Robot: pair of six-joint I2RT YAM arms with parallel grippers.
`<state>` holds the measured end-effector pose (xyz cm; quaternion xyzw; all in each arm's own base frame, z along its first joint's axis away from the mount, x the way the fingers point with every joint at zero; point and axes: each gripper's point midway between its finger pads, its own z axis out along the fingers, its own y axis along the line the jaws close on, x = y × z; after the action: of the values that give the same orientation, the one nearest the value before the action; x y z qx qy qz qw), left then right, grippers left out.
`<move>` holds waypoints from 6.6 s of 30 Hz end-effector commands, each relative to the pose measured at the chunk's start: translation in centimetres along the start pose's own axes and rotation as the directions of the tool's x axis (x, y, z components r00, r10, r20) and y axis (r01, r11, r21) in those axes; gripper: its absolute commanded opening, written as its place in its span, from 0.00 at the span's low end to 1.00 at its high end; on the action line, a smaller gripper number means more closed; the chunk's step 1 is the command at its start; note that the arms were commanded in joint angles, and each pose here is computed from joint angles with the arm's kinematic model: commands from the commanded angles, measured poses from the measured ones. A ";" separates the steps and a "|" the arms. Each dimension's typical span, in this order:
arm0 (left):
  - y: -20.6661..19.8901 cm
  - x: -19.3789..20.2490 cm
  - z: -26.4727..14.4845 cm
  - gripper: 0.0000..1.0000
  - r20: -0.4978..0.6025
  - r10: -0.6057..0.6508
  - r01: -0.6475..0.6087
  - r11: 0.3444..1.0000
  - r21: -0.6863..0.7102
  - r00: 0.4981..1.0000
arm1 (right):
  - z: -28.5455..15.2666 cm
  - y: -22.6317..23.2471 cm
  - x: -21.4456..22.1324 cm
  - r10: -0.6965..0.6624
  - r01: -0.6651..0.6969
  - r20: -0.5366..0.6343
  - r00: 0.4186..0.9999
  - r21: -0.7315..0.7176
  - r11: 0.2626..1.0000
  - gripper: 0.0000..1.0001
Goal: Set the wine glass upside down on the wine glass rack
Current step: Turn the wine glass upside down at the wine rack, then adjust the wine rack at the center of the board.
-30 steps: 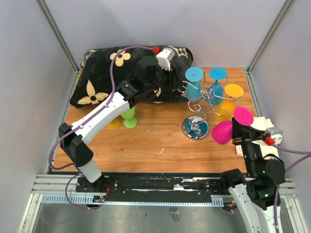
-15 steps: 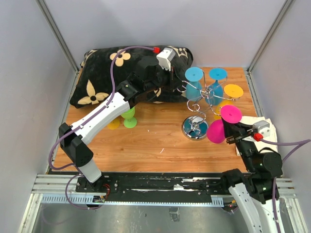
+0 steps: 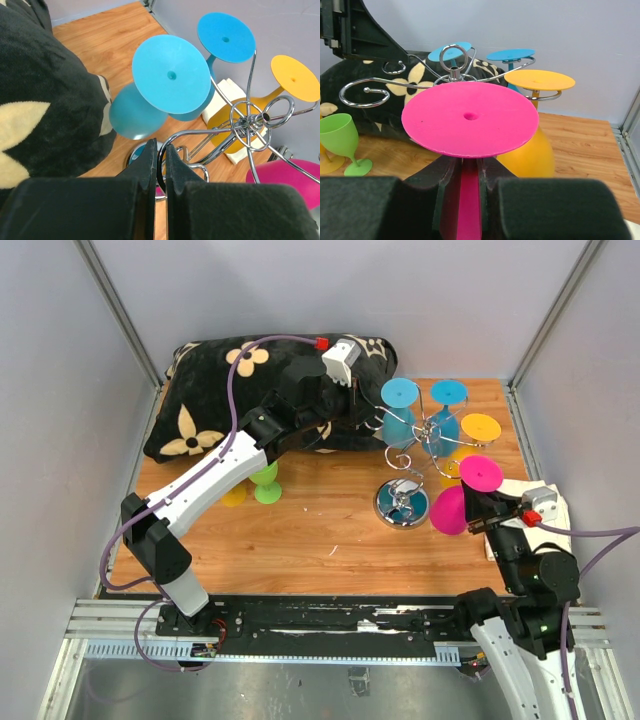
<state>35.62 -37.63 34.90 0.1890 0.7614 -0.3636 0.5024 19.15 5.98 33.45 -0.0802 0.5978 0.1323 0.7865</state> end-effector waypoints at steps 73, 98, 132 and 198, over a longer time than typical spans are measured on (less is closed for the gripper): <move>3.4 2.1 0.0 0.01 -0.054 -0.033 0.028 0.996 -0.088 0.998 | 1.9 -0.1 2.7 -0.023 0.023 -0.002 1.000 -0.016 1.000 0.01; 3.2 1.6 -0.3 0.14 -0.052 -0.035 0.032 0.998 -0.060 0.998 | 2.2 0.3 3.0 -0.017 0.015 -0.048 0.999 -0.039 0.999 0.48; -1.7 -4.6 -4.1 0.85 0.091 -0.026 0.017 0.994 0.104 0.995 | -4.2 1.8 2.6 -0.094 0.074 -0.158 0.983 -0.130 0.989 0.80; 3.7 -1.3 -18.2 0.92 0.180 -0.032 0.077 0.965 -0.250 0.983 | 1.1 3.3 5.1 0.028 -0.038 -0.039 0.999 -0.289 0.956 0.99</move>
<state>27.20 -21.37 38.39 0.0715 0.7670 -0.2818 0.5720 20.76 9.72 30.50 -0.1910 0.5639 0.2131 0.7747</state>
